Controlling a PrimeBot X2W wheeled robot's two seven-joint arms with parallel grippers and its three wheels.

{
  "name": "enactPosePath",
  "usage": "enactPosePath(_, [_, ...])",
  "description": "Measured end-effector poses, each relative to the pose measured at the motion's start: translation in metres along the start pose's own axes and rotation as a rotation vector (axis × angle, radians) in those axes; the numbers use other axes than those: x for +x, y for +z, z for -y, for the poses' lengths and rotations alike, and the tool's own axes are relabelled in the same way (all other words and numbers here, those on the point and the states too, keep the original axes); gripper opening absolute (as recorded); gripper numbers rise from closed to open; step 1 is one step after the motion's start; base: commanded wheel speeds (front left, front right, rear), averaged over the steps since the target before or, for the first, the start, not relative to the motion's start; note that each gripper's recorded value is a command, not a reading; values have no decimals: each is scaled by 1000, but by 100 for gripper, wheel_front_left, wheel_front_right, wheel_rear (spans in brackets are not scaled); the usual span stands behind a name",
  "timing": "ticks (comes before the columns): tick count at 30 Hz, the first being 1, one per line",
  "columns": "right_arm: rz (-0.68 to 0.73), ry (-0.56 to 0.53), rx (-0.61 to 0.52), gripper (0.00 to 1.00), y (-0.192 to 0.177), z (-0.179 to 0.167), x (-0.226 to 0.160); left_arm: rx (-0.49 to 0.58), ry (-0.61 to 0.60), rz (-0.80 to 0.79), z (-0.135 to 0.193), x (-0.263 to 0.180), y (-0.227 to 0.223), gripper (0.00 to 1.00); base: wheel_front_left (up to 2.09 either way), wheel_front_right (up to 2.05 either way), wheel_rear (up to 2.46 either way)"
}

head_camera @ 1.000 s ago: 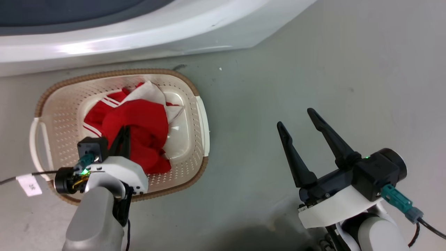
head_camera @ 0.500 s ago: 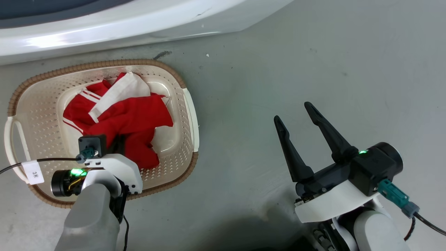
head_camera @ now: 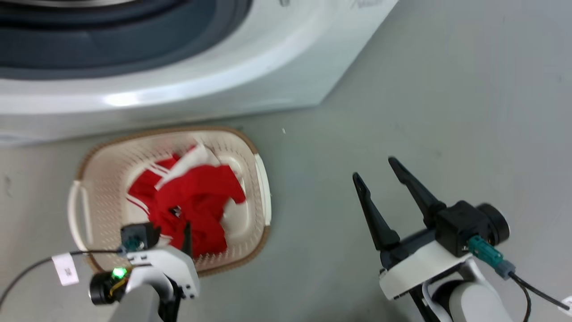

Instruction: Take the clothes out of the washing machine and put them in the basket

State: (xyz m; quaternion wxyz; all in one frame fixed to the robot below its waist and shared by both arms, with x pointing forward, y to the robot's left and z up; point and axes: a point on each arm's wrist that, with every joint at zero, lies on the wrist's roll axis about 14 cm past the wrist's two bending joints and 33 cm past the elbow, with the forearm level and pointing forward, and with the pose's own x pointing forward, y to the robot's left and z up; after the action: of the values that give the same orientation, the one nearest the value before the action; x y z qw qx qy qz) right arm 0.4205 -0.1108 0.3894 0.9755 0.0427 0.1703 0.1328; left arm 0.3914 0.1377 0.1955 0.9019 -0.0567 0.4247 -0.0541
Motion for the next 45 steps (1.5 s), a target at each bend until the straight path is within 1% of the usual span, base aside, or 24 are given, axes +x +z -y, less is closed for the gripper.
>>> enactPosePath(8, [69, -10, -30, 100, 34, -9, -37, -34, 7, 193, 5, -58, 45, 100, 0, 0, 0])
enactPosePath(14, [131, -16, -44, 100, 57, -16, -67, -43, 37, 338, -2, -105, 69, 100, 0, 0, 0])
enactPosePath(25, [221, 4, -85, 100, 82, -35, -111, -5, 62, 678, -6, -190, 131, 100, 0, 0, 0])
enactPosePath(30, [253, 13, -101, 100, 93, -40, -119, 40, 69, 815, -1, -221, 160, 100, 0, 0, 0])
enactPosePath(34, [252, 12, -103, 100, 92, -41, -122, 67, 62, 904, 4, -241, 180, 100, 0, 0, 0])
enactPosePath(40, [258, 2, -109, 100, 93, -39, -126, 111, 46, 998, 14, -263, 198, 100, 0, 0, 0])
enactPosePath(45, [257, -8, -107, 100, 91, -37, -130, 139, 44, 1025, 18, -276, 200, 100, 0, 0, 0])
